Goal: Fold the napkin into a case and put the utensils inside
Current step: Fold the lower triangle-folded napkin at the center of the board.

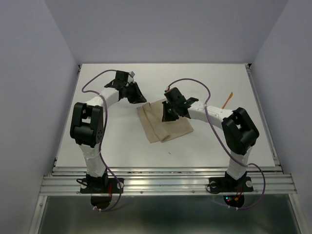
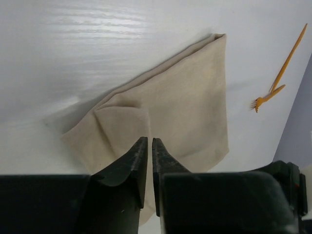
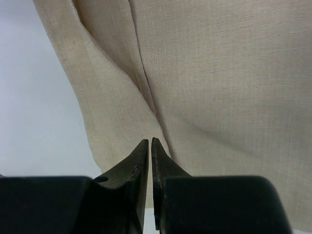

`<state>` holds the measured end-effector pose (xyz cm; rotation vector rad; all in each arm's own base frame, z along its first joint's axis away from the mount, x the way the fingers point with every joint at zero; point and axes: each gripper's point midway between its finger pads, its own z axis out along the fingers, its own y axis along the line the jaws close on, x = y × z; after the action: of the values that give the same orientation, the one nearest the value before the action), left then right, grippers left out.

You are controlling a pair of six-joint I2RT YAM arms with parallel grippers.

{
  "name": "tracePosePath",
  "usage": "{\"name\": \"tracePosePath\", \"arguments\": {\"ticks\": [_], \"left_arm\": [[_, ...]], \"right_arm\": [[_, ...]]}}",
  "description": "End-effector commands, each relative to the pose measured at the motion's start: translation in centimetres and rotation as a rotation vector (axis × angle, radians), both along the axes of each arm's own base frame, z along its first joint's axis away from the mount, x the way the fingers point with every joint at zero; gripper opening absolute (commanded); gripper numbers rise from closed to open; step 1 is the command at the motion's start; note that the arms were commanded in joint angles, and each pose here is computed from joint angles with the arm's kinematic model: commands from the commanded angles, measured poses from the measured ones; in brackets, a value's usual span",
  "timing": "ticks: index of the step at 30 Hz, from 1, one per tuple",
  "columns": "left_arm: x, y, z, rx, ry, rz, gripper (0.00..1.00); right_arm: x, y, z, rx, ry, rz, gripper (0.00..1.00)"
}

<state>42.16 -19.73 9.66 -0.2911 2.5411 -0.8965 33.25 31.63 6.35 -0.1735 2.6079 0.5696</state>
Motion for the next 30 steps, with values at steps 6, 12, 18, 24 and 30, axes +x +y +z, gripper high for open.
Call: {"name": "tracePosePath", "arguments": {"ticks": [6,12,18,24,30], "left_arm": [[0.5,-2.1,-2.5,0.003,0.068,-0.051,0.16],[1.9,-2.9,-2.9,-0.007,0.053,-0.043,0.18],[2.3,-2.9,-3.5,0.002,0.051,-0.042,0.19],[1.1,-2.5,-4.5,0.015,0.074,-0.049,0.19],[-1.7,-1.6,-5.1,0.037,0.096,-0.059,0.19]], "right_arm": [[-2.7,2.1,3.8,0.107,-0.071,-0.001,0.15],[-6.4,3.2,0.4,0.098,0.008,0.032,0.15],[-6.9,0.6,-3.0,-0.001,0.006,-0.050,0.15],[-8.9,-0.6,-5.1,-0.020,0.060,-0.023,0.14],[-10.6,-1.3,-5.2,0.002,0.077,0.029,0.13]]}}
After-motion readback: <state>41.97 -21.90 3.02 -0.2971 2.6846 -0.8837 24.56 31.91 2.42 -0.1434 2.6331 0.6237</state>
